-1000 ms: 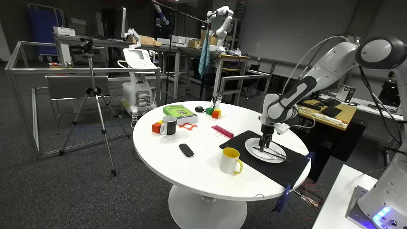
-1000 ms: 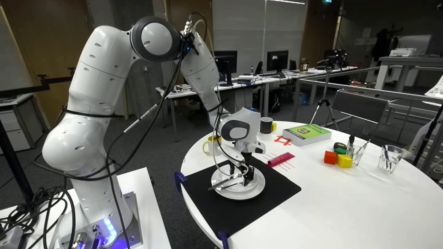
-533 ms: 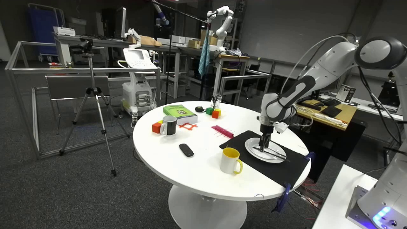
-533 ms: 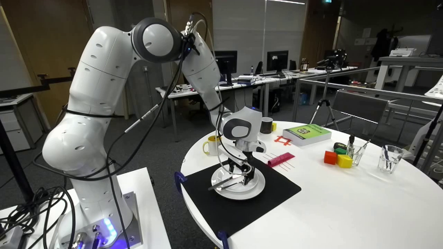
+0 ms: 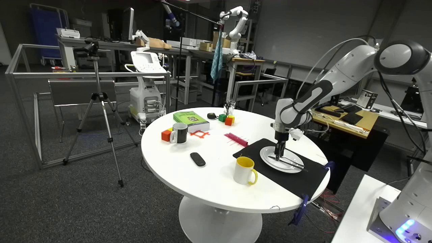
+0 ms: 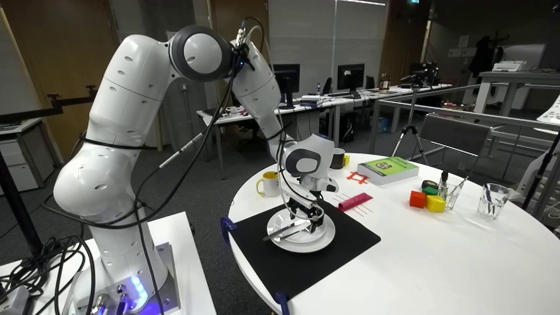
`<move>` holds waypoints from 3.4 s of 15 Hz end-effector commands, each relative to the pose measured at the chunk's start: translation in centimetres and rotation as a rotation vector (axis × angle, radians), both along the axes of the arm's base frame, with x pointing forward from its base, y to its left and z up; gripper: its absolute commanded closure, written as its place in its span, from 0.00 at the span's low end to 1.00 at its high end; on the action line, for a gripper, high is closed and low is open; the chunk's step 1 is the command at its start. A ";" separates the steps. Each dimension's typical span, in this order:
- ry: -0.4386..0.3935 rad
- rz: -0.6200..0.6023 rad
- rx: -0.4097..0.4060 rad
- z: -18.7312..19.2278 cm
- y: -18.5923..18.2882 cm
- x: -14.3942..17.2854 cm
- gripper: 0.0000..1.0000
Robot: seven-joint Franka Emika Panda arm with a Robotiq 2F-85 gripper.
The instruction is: Move the knife to the left of the fork
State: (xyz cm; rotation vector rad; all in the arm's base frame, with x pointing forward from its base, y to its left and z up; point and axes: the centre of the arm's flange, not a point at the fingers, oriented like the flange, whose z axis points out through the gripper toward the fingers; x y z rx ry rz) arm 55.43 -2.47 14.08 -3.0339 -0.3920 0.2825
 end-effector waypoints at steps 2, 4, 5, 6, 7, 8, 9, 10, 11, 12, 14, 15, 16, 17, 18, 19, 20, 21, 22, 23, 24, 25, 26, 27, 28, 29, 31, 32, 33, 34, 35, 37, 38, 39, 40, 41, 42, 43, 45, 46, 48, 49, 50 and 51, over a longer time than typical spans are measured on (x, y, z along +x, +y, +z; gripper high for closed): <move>0.026 0.053 0.022 0.0 0.1 1.0 0.00; 0.031 0.063 0.024 0.0 0.3 1.1 0.00; 0.032 0.067 0.026 0.0 0.4 1.2 0.00; 0.033 0.072 0.027 0.0 0.5 1.2 0.00; 0.033 0.077 0.028 0.0 0.6 1.3 0.00; 0.032 0.082 0.029 0.0 0.7 1.4 0.00; 0.032 0.084 0.029 0.1 0.8 1.4 0.00; 0.032 0.086 0.031 0.1 0.8 1.5 0.00; 0.033 0.088 0.032 0.1 0.9 1.5 0.00; 0.033 0.088 0.032 0.1 0.9 1.6 0.00; 0.033 0.086 0.028 0.2 0.9 1.5 0.00; 0.032 0.079 0.014 0.3 0.9 1.4 0.00; 0.032 0.075 0.000 0.6 1.0 1.1 0.00; 0.034 0.077 -0.001 0.9 1.0 0.9 0.00; 0.032 0.071 -0.008 1.3 1.1 0.7 0.00; 0.027 0.067 -0.016 1.8 1.1 0.4 0.00; 0.020 0.062 -0.022 2.3 1.2 0.1 0.00; 0.008 0.062 -0.028 3.1 1.3 -0.3 0.00; 0.001 0.064 -0.033 3.7 1.4 -0.6 0.00; -0.007 0.064 -0.041 4.5 1.5 -1.0 0.00; -0.016 0.068 -0.050 5.4 1.7 -1.4 0.00; -0.019 0.069 -0.056 6.3 1.9 -1.8 0.00; -0.022 0.067 -0.071 7.2 2.1 -2.4 0.00; -0.024 0.064 -0.085 8.0 2.3 -2.8 0.00; -0.020 0.054 -0.103 8.8 2.4 -3.3 0.00; -0.002 0.048 -0.132 9.5 2.5 -3.9 0.00; 0.039 0.036 -0.184 10.8 2.5 -5.3 0.00; 0.056 0.037 -0.213 11.5 2.4 -6.0 0.00; 0.075 0.037 -0.246 12.0 2.3 -6.8 0.00; 0.091 0.031 -0.273 12.6 2.3 -7.4 0.00; 0.098 0.029 -0.291 13.1 2.2 -8.2 0.00; 0.093 0.025 -0.314 14.0 2.4 -9.4 0.00; 0.066 0.022 -0.314 14.4 2.6 -10.0 0.00; 0.045 0.013 -0.308 14.8 2.8 -10.4 0.00; 0.020 -0.002 -0.298 15.4 3.0 -11.1 0.00; -0.007 -0.012 -0.292 15.9 3.2 -11.7 0.00; -0.026 -0.022 -0.290 16.4 3.4 -12.2 0.00; -0.050 -0.036 -0.291 17.0 3.5 -12.8 0.00; -0.095 -0.064 -0.289 18.3 3.6 -14.0 0.00; -0.122 -0.074 -0.286 18.9 3.7 -14.5 0.00; -0.177 -0.095 -0.277 20.0 3.9 -15.3 0.00; -0.203 -0.105 -0.270 20.4 3.9 -15.5 0.00; -0.227 -0.110 -0.248 20.7 3.8 -15.7 0.00; -0.257 -0.129 -0.225 20.9 3.6 -15.8 0.00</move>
